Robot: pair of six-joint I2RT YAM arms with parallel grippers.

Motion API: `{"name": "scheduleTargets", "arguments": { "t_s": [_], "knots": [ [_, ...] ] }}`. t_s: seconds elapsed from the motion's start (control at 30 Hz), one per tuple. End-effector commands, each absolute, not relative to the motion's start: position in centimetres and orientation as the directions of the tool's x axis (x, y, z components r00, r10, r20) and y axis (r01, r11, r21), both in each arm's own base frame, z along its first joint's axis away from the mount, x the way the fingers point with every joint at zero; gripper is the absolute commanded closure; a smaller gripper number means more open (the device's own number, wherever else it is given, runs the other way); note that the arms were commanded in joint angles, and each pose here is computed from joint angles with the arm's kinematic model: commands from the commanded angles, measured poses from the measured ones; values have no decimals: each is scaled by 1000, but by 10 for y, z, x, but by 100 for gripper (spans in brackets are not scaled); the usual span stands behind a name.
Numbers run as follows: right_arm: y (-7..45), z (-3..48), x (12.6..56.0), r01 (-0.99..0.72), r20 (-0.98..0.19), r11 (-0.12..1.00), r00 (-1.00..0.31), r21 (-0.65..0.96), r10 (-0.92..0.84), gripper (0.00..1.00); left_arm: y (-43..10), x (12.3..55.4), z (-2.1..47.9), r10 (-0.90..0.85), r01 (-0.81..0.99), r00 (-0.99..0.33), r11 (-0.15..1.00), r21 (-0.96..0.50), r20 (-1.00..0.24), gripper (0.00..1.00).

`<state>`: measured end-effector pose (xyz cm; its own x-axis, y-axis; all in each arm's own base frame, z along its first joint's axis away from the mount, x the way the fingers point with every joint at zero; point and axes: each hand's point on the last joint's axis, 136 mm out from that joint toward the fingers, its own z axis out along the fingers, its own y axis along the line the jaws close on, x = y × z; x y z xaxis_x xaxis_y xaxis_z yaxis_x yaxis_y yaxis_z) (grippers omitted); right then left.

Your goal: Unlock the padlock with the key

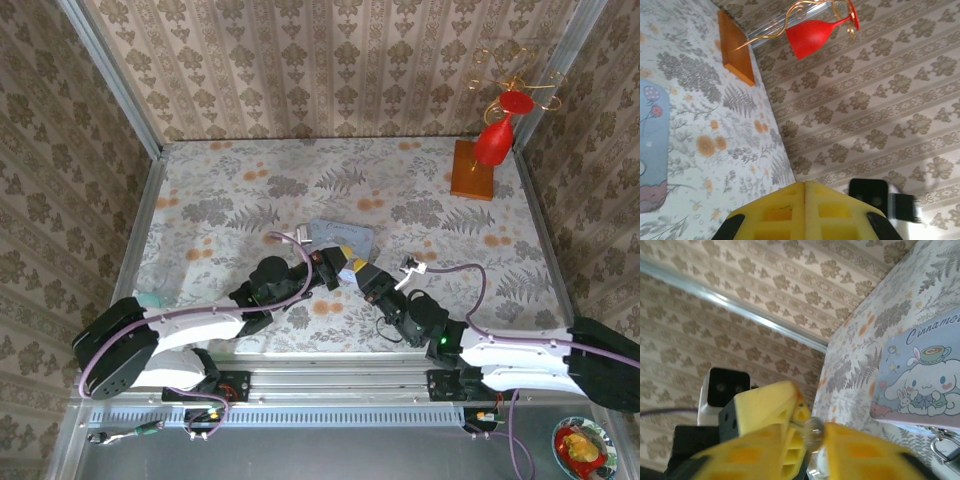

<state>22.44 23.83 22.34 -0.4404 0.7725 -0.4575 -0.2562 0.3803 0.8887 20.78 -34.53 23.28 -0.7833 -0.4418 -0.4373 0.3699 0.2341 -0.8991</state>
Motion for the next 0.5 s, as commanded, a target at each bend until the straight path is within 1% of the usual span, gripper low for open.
{"name": "scheduleTargets", "arguments": {
  "t_s": [0.0,0.03,0.07,0.1,0.2,0.27,0.4,0.47],
  "knots": [
    [229,217,225,-260,-596,541,-451,800,664,42,-333,212,228,-402,377,-768,346,-859,-499,100],
    [225,215,225,-277,-626,568,-460,775,630,39,-331,213,227,-380,382,-765,382,-842,-520,100],
    [223,213,226,-309,-652,581,-473,753,593,38,-330,212,229,-349,400,-763,407,-821,-544,100],
    [222,213,225,-353,-660,563,-494,747,566,39,-331,210,233,-330,420,-761,407,-811,-559,100],
    [220,217,219,-449,-662,487,-528,749,532,40,-336,204,240,-289,451,-772,380,-808,-566,100],
    [220,220,215,-483,-678,476,-531,735,508,40,-341,201,242,-267,458,-781,368,-809,-564,100],
    [230,228,207,-539,-698,444,-549,716,460,41,-352,195,254,-230,489,-793,311,-815,-564,100],
    [235,229,207,-551,-697,426,-564,718,444,43,-356,191,258,-206,504,-798,288,-814,-567,100]
  ]
}}
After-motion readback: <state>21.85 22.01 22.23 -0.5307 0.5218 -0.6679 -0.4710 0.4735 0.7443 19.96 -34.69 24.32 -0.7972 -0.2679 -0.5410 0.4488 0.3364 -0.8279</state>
